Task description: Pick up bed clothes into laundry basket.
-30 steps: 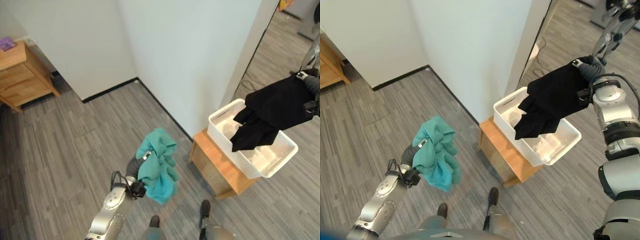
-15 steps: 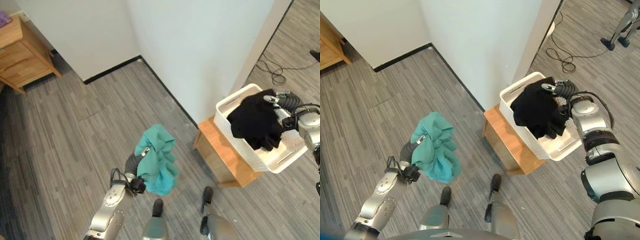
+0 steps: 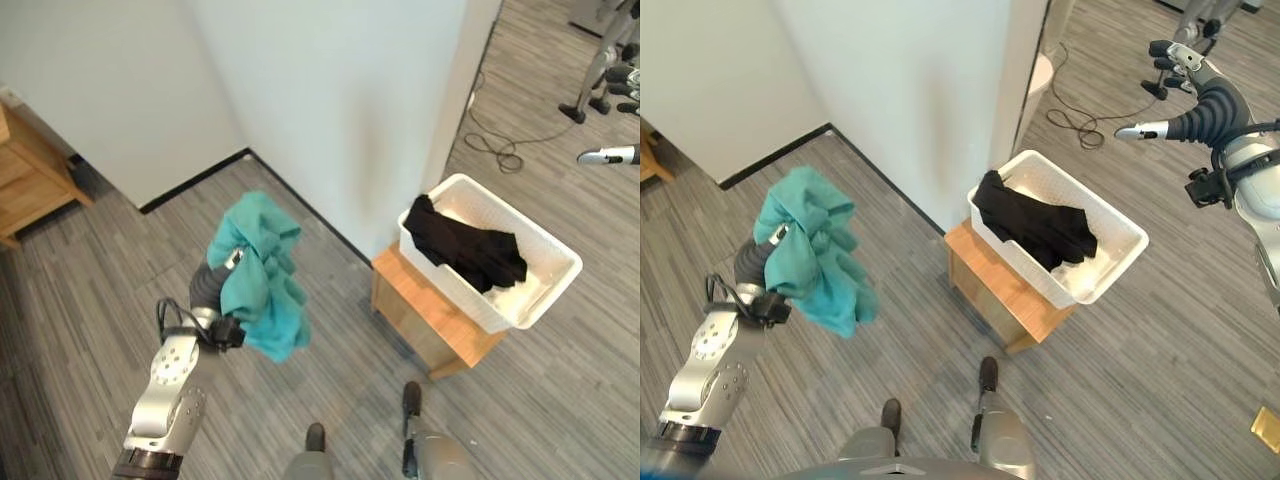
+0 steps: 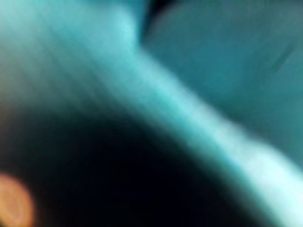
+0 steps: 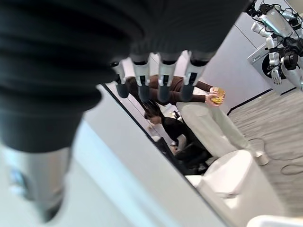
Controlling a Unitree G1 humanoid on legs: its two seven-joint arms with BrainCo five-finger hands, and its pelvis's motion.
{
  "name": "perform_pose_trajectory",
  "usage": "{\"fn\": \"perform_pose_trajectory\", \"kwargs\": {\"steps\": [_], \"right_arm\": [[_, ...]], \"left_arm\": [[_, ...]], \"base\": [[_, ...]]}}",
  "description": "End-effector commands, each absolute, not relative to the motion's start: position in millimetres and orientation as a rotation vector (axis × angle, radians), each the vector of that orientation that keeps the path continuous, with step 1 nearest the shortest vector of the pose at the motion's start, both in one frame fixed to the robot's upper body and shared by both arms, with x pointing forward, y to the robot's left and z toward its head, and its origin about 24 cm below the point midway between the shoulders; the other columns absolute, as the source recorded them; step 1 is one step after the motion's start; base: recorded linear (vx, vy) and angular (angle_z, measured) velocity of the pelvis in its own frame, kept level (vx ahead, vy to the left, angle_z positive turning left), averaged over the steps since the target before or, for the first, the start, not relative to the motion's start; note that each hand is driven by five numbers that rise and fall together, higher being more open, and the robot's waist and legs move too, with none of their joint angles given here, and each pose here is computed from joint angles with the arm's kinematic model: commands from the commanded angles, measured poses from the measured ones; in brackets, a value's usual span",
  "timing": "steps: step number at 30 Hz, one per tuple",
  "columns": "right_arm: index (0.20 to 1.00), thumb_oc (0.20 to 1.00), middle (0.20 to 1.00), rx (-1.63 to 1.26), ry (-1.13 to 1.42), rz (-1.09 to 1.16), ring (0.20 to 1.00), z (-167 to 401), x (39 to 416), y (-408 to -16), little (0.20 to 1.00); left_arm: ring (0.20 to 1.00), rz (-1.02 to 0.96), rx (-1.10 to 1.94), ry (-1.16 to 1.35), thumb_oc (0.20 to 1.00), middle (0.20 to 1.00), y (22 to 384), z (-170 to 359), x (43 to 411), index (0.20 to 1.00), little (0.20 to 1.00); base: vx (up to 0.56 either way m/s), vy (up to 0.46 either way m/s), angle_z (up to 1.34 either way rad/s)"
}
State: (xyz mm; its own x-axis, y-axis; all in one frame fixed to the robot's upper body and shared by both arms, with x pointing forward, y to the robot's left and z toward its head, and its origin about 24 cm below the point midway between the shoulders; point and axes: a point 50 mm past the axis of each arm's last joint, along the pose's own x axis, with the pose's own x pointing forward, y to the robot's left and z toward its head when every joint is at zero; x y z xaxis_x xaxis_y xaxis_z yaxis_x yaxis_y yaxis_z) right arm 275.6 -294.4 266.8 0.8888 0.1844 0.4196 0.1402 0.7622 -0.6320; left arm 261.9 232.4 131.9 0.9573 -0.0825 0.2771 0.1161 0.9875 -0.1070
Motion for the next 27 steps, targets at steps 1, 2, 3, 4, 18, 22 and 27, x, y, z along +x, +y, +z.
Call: {"fn": "perform_pose_trajectory", "kwargs": {"steps": [1,2,3,4,18,22,27], "right_arm": [[1.0,1.0,1.0,-0.509,-0.479,0.187,1.0,228,262,-272,1.0],[1.0,1.0,1.0,-0.507,-0.478,0.182,1.0,227,260,-273,1.0],[1.0,1.0,1.0,-0.468,-0.45,0.199,1.0,217,256,-271,1.0],[1.0,1.0,1.0,-0.413,-0.422,0.224,1.0,206,253,-268,1.0],[1.0,1.0,1.0,0.163,-0.084,0.675,1.0,105,228,-185,1.0],[1.0,1.0,1.0,0.2,-0.096,0.689,1.0,101,230,-173,1.0],[1.0,1.0,1.0,0.355,-0.109,0.644,1.0,92,227,-167,1.0]], "left_arm": [[0.2,-0.192,-0.038,-0.53,0.2,0.2,223,196,280,0.2,0.2],[0.2,-0.197,-0.036,-0.53,0.2,0.2,222,196,281,0.2,0.2],[0.2,-0.214,-0.019,-0.536,0.2,0.2,221,203,287,0.2,0.2],[0.2,-0.235,-0.007,-0.542,0.2,0.2,218,210,293,0.2,0.2],[0.2,-0.399,-0.034,-0.467,0.2,0.2,120,270,384,0.2,0.2],[0.2,-0.315,0.057,-0.486,0.2,0.2,121,286,397,0.2,0.2],[0.2,-0.202,0.072,-0.481,0.2,0.2,139,301,407,0.2,0.2]], "base": [[0.04,0.003,-0.13],[0.03,0.006,-0.16],[0.02,0.001,-0.13],[0.03,0.003,-0.09],[0.02,0.01,-0.12],[0.0,0.022,-0.4],[0.03,0.006,-0.4]]}}
